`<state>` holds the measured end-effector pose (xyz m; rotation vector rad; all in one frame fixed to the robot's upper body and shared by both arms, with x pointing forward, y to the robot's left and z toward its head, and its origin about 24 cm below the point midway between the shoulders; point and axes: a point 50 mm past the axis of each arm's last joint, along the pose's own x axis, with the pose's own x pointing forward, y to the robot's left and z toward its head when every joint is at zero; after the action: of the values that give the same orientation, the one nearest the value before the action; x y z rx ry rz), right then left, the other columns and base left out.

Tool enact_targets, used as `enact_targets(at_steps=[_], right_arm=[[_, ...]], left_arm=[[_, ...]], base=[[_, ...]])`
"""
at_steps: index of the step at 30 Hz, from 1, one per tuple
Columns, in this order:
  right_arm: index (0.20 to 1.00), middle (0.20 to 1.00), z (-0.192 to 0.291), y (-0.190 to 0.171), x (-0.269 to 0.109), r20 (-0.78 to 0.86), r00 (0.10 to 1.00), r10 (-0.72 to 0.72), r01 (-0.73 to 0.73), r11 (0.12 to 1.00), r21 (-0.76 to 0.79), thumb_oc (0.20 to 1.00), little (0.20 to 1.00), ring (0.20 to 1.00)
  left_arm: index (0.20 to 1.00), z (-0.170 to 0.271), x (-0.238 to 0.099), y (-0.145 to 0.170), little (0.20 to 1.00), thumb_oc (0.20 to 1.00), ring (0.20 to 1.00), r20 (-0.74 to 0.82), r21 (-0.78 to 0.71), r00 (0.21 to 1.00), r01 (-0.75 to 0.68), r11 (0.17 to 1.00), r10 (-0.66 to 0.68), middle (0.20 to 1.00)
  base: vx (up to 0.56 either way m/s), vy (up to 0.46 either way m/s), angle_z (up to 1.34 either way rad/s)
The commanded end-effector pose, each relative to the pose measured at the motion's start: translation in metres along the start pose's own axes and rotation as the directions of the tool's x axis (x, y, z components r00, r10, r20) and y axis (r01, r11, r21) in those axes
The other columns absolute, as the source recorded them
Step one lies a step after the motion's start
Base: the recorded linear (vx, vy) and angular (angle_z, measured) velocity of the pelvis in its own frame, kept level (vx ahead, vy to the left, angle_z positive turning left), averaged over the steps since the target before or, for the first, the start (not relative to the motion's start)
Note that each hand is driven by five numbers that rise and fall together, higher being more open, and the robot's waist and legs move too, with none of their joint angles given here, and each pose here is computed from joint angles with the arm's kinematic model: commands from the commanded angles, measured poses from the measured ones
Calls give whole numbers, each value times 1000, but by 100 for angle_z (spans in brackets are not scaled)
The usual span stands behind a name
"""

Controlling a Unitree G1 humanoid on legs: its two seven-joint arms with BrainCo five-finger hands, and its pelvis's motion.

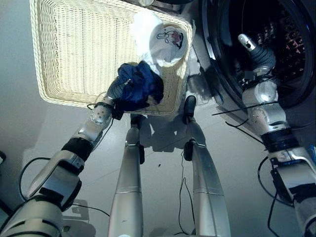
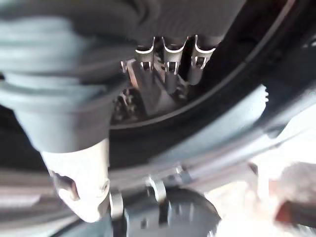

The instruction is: Put the clothes into the washing machine.

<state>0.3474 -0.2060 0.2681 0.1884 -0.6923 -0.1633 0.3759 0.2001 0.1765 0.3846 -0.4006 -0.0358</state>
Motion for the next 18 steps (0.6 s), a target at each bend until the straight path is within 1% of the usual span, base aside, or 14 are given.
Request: enact_targets(at_steps=[1, 3, 8, 14, 15, 18], right_arm=[[1000, 1000, 24, 13, -5, 111, 987, 117, -113, 993, -35, 1000, 1000, 1000], [1000, 1000, 18, 21, -15, 90, 984, 156, -156, 988, -14, 1000, 1000, 1000], [1000, 1000, 7, 36, -31, 47, 972, 231, -233, 971, 57, 1000, 1000, 1000], [1000, 1000, -4, 51, -44, 3, 955, 297, -293, 941, 170, 1000, 1000, 1000], [1000, 1000, -6, 59, -49, -8, 938, 348, -340, 922, 185, 1000, 1000, 1000], [1000, 1000, -7, 69, -56, -1, 915, 405, -398, 900, 176, 1000, 1000, 1000]], left_arm=[[200, 41, 5, -1, 200, 200, 200, 249, -165, 962, -75, 983, 115, 200], [200, 51, 1, -3, 200, 200, 200, 307, -215, 940, -84, 973, 149, 200], [200, 68, -5, -12, 200, 200, 200, 405, -268, 893, -89, 959, 196, 200], [200, 88, -9, -20, 200, 200, 200, 496, -259, 842, -90, 962, 212, 200], [200, 94, -11, -24, 200, 200, 200, 524, -249, 825, -88, 964, 211, 200], [200, 101, -13, -28, 200, 200, 200, 549, -241, 812, -72, 968, 197, 200]], base=[[0, 0, 0], [0, 0, 0], [0, 0, 0], [0, 0, 0], [0, 0, 0], [0, 0, 0]])
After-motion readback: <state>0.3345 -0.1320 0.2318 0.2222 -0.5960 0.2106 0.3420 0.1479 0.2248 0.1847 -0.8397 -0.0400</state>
